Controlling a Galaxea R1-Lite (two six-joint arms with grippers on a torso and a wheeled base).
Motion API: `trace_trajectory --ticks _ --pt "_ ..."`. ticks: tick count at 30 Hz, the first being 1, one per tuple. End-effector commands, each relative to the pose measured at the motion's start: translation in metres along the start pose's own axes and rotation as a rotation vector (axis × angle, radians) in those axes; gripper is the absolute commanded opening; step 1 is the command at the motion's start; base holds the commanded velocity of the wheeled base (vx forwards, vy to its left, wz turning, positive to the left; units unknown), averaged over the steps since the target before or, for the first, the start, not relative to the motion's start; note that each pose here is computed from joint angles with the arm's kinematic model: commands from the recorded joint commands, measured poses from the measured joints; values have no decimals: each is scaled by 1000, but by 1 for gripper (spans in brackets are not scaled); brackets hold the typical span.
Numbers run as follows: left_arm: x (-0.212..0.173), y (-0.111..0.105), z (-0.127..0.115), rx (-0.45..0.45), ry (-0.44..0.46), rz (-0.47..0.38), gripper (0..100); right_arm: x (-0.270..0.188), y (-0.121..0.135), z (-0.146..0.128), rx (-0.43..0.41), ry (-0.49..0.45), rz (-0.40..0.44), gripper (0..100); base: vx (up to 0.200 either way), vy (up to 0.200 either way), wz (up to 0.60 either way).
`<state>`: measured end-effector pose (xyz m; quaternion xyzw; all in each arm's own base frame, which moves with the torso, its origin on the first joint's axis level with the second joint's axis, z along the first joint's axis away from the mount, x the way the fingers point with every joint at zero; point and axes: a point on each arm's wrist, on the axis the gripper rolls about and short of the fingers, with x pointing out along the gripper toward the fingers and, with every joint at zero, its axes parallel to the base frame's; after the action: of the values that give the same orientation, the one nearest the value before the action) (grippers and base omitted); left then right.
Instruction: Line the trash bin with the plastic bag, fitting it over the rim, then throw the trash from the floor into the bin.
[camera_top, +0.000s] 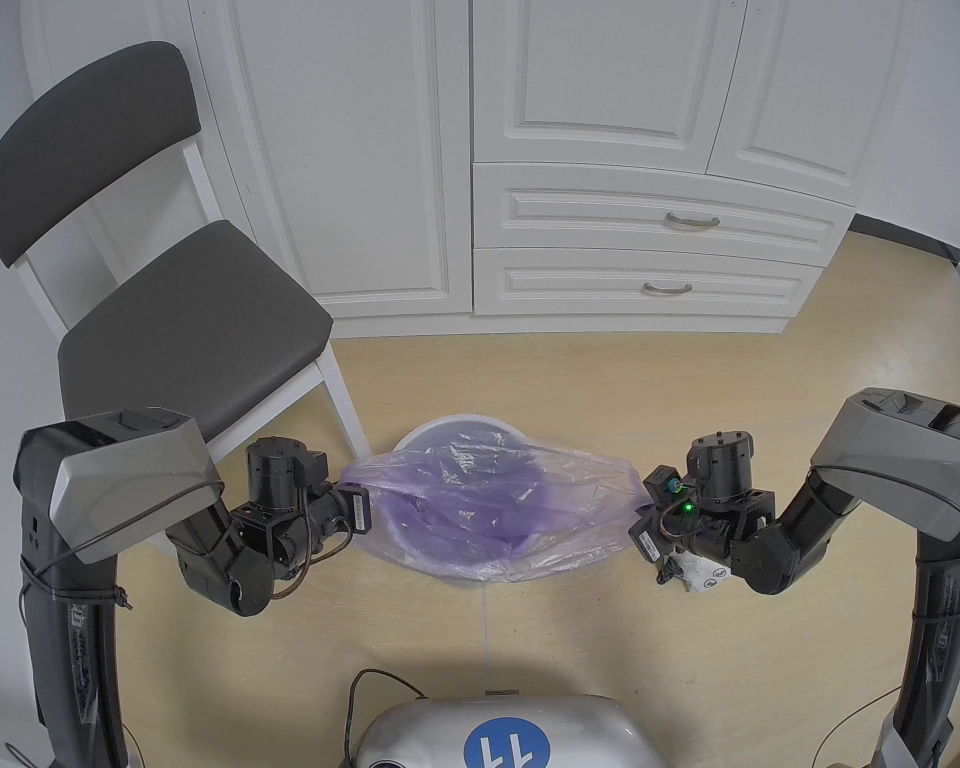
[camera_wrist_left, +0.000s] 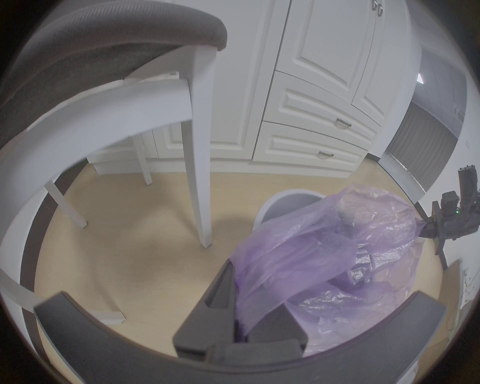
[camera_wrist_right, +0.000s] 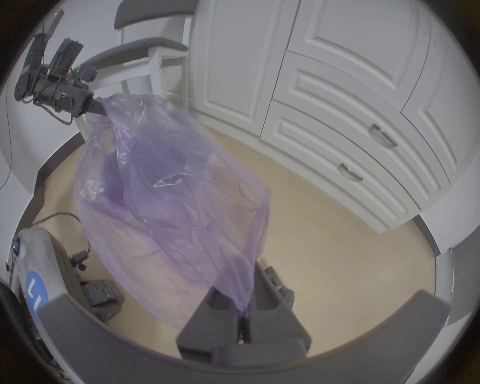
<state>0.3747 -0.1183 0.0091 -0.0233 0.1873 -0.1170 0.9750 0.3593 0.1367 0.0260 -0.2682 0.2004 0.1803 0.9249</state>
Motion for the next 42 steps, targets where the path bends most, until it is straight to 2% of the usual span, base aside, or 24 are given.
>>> trace_trajectory --ticks 1,4,9,19,20,27,34,42 --pt "12 -2 -26 9 72 -4 0 17 13 -15 -22 82 48 0 0 0 0" --pt "18 -2 -34 8 88 -2 0 27 19 -20 -25 116 69 0 0 0 0" --pt "41 7 -45 -7 76 25 0 56 25 -26 39 115 61 0 0 0 0" --pt "49 9 -42 -49 26 25 0 66 28 -29 74 106 58 0 0 0 0" --pt "48 8 -37 -74 -8 21 0 66 28 -29 87 99 54 100 0 0 0" --pt "44 4 -29 -79 -42 10 0 55 20 -22 92 66 53 100 0 0 0" --pt "42 2 -31 -76 -37 5 0 37 7 -23 108 -7 161 100 0 0 0" --pt "41 2 -28 -76 -43 5 0 29 -26 -26 158 -105 272 100 0 0 0"
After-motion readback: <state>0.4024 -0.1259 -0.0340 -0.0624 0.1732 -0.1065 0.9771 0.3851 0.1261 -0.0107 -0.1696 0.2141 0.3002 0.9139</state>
